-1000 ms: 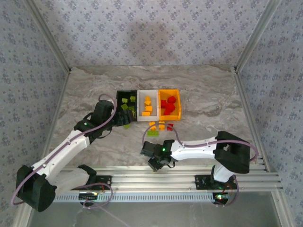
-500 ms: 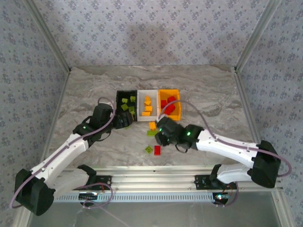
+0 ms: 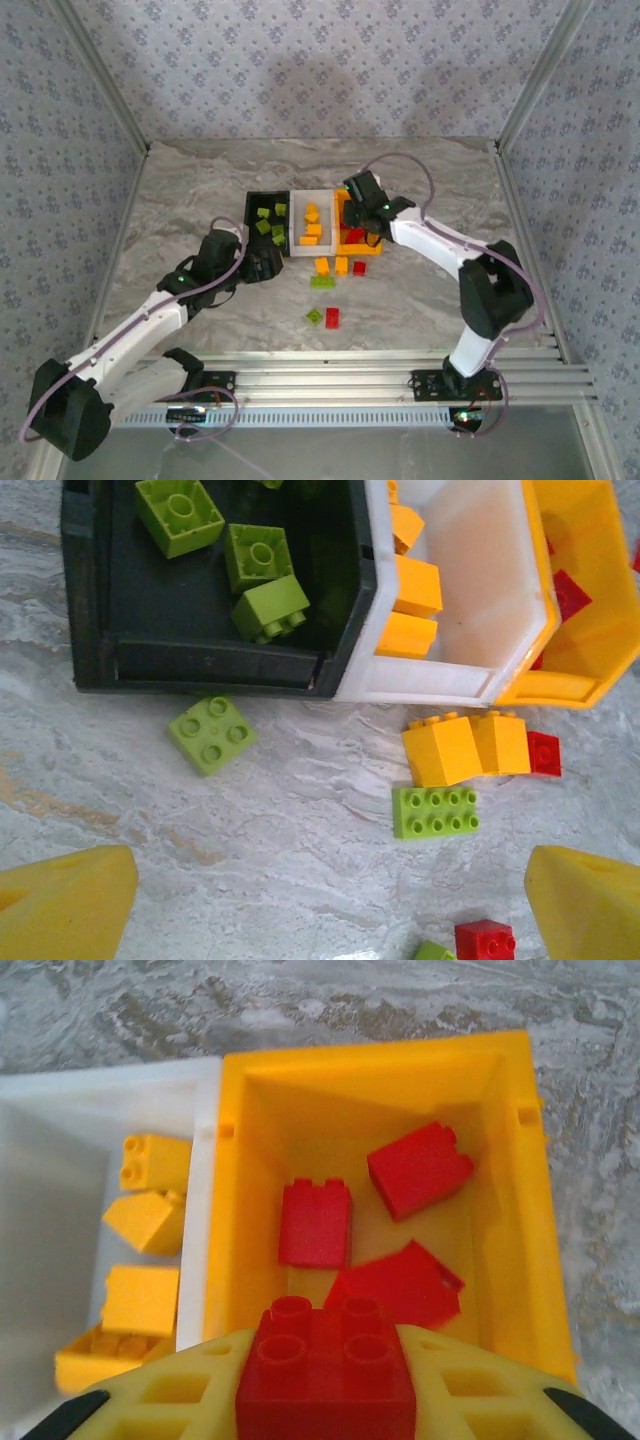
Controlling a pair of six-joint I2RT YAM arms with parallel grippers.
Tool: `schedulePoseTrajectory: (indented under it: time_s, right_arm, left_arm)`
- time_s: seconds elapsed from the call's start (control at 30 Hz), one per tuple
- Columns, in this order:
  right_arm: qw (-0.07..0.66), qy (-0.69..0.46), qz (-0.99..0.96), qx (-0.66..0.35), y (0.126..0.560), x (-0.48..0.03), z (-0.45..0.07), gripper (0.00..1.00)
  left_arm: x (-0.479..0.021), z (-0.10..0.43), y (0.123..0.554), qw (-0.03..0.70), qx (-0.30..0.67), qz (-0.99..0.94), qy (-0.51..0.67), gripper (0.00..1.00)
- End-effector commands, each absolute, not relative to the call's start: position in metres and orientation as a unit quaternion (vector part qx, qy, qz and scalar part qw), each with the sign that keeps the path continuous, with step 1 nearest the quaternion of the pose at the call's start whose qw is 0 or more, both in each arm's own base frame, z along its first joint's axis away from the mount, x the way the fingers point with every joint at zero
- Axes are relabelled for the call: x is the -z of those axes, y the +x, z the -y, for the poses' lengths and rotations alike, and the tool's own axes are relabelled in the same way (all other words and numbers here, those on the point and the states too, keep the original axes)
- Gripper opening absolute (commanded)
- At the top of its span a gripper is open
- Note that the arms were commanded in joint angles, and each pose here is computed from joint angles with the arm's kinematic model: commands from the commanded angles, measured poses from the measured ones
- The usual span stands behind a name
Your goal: Sort the legos into containers by color
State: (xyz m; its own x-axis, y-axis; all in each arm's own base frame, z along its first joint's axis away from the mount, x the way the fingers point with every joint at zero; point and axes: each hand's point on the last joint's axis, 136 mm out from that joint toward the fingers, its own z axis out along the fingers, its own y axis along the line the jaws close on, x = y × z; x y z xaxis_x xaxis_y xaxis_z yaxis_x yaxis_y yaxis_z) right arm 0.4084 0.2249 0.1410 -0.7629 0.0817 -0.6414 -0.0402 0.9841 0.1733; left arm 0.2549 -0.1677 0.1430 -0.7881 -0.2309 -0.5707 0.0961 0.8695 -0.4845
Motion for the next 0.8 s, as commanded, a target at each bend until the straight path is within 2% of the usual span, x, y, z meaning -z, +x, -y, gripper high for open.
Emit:
schedulePoseTrajectory:
  time_s: [0.0, 0.33, 0.4, 0.47, 0.57, 0.77]
  right_arm:
    - [0.374, 0.036, -0.923, -0.081, 0.434, -0.161, -0.226, 0.36]
    - [0.344, 0.085, -0.932, -0.080, 0.465, -0.136, -0.223, 0.44]
    - [0.349, 0.084, -0.929, -0.088, 0.467, -0.141, -0.226, 0.48]
    - [0.364, 0.079, -0.922, -0.103, 0.468, -0.155, -0.230, 0.58]
    - [0.397, 0.064, -0.908, -0.120, 0.459, -0.185, -0.234, 0.73]
    - [0.434, 0.030, -0.889, -0.146, 0.404, -0.221, -0.237, 0.81]
  left_arm:
    - [-0.157, 0.180, 0.257, 0.335, 0.281, -0.899, -0.023, 0.99]
    - [-0.144, 0.199, 0.252, 0.308, 0.293, -0.905, 0.011, 1.00]
    - [-0.143, 0.202, 0.251, 0.304, 0.295, -0.906, 0.017, 1.00]
    - [-0.143, 0.206, 0.249, 0.303, 0.297, -0.905, 0.026, 1.00]
    - [-0.146, 0.209, 0.248, 0.305, 0.298, -0.904, 0.034, 0.99]
    - [-0.146, 0.210, 0.245, 0.305, 0.293, -0.905, 0.042, 0.99]
